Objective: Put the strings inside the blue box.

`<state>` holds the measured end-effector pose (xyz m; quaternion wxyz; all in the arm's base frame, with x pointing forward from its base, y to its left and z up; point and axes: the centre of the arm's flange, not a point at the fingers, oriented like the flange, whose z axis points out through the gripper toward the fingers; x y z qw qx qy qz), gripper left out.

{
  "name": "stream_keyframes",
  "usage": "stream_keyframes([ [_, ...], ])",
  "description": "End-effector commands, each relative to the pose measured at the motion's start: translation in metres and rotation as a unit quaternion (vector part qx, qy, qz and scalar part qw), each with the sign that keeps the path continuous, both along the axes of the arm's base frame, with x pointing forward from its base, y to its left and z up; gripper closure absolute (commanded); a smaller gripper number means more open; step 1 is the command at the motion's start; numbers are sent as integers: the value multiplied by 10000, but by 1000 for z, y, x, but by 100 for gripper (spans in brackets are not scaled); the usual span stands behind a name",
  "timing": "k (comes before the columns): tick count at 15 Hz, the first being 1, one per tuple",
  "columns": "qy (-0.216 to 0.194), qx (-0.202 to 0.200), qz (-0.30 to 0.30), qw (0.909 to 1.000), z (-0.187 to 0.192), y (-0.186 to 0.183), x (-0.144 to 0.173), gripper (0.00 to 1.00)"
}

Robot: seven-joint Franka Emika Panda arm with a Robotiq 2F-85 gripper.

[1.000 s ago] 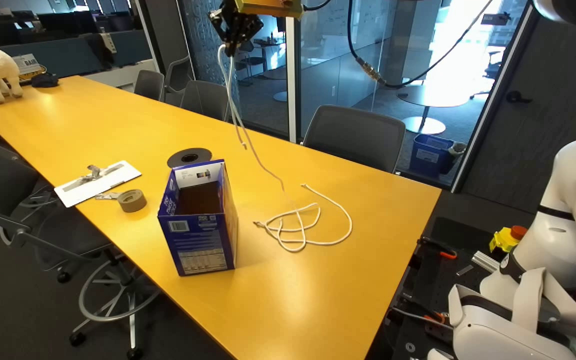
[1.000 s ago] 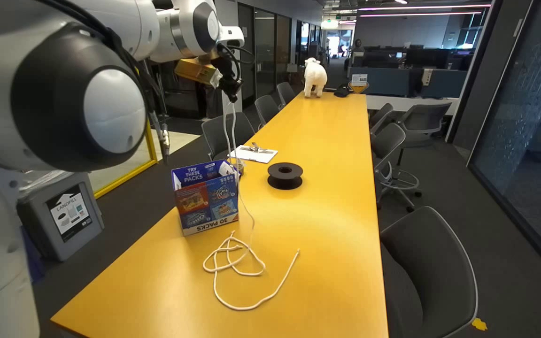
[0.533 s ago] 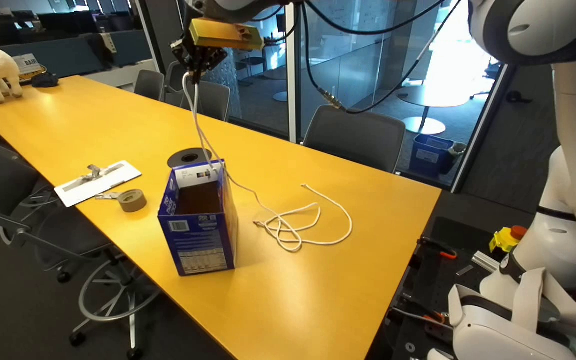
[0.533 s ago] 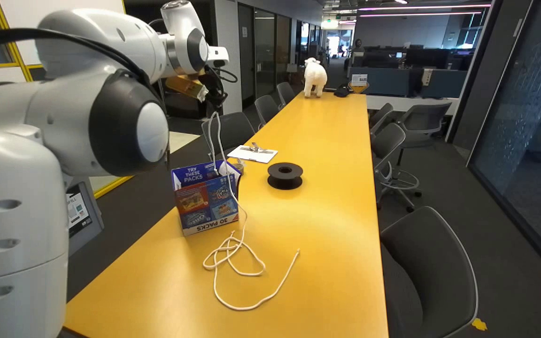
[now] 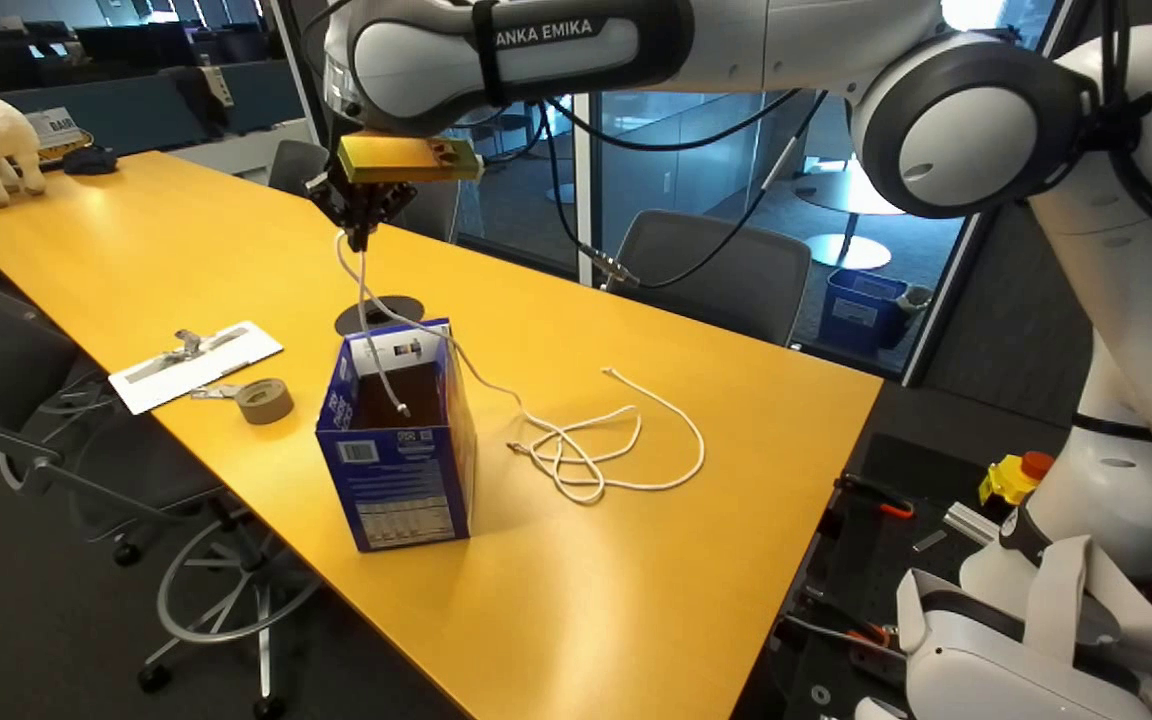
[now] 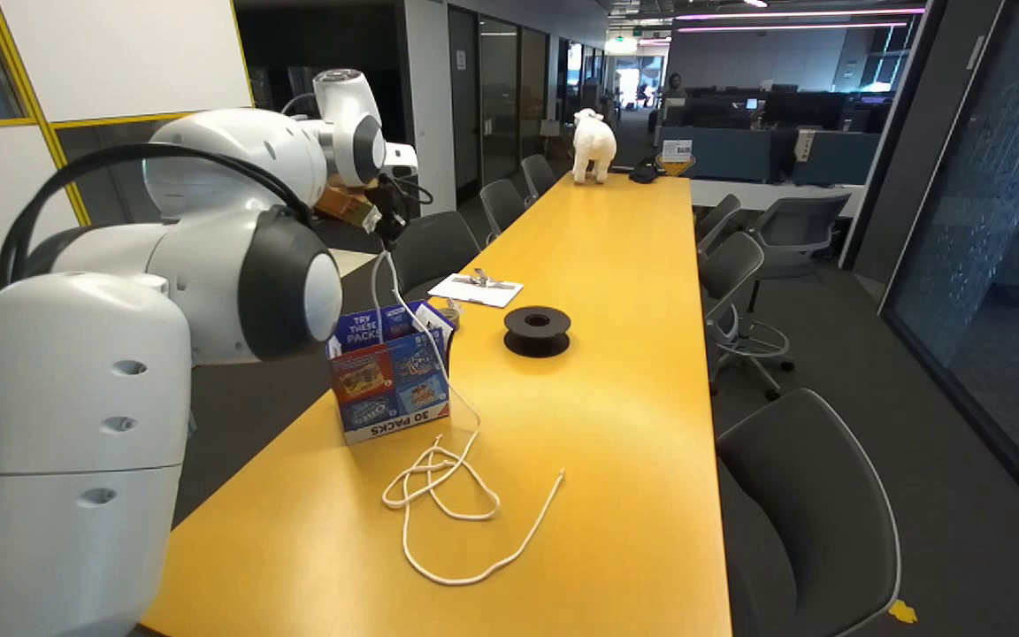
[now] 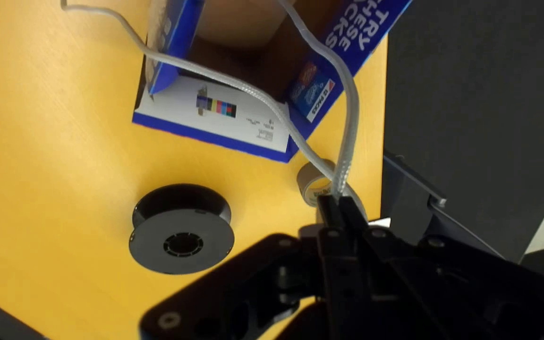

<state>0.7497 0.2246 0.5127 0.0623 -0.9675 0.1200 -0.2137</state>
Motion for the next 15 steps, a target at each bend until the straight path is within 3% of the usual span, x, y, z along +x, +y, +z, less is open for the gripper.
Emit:
stream_keyframes([
  [1, 412, 20, 282, 9988, -22, 13, 28, 99],
  [5, 898, -14, 501, 9947, -54, 10, 28, 99],
  [6, 971, -19, 530, 9939, -58, 9, 27, 71],
  [8, 1099, -55, 591, 9922, -63, 4, 26, 65],
  [15, 1303, -291, 394, 9903, -60, -33, 4, 12],
])
